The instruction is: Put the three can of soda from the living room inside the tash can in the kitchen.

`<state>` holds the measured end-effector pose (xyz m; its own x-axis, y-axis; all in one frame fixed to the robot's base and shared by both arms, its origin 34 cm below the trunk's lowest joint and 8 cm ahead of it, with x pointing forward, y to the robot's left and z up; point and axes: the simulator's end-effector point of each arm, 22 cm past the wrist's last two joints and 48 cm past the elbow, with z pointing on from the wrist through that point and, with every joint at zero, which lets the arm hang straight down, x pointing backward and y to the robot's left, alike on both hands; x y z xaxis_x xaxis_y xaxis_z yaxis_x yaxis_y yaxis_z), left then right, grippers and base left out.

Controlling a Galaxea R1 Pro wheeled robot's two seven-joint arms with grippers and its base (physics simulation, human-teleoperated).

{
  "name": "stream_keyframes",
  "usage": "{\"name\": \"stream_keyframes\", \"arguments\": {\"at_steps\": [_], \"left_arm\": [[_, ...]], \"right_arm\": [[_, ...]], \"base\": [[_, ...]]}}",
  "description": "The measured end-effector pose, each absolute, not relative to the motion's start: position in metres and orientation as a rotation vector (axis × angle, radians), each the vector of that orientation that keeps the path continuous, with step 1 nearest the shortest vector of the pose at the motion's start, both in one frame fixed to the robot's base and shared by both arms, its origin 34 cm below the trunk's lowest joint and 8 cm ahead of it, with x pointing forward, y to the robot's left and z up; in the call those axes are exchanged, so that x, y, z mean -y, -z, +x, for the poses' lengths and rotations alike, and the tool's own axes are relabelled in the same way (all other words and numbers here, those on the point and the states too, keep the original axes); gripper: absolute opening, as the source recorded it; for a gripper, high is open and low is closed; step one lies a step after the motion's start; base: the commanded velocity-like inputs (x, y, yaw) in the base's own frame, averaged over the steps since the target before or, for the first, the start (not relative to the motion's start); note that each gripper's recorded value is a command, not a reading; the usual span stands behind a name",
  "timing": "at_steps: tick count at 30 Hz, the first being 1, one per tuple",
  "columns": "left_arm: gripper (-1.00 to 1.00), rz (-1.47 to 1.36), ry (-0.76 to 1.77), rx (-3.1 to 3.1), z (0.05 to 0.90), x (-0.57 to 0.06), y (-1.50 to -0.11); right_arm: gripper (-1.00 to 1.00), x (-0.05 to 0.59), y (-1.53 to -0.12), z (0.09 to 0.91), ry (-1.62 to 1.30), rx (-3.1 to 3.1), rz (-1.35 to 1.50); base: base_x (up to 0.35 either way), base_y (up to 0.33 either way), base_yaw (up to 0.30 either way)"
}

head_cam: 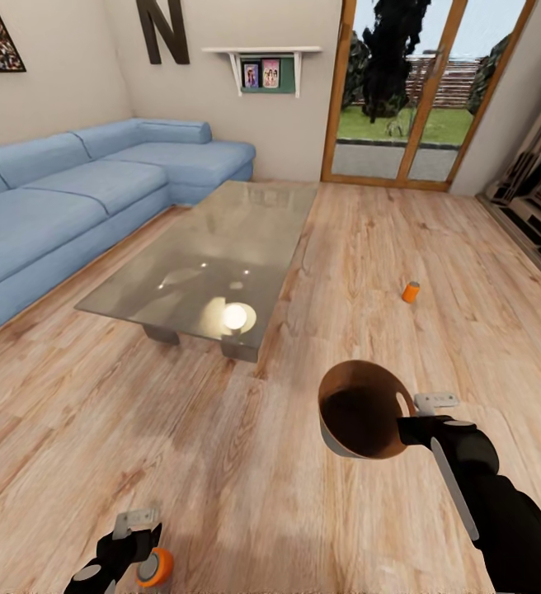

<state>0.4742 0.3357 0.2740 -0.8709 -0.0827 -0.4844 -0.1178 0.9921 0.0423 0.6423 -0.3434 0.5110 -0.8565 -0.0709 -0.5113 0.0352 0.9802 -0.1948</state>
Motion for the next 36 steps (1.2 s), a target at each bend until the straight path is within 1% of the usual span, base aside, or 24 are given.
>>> {"name": "stream_keyframes", "arguments": {"at_steps": [36], "left_arm": [[1.0,-0.131,-0.101,-2.657,0.459,-0.335,-0.257]], "right_arm": [[-1.0,0.343,-0.481,0.635,0.271,-2.641,-0.034]], "base": [[0.0,0.0,0.0]]}}
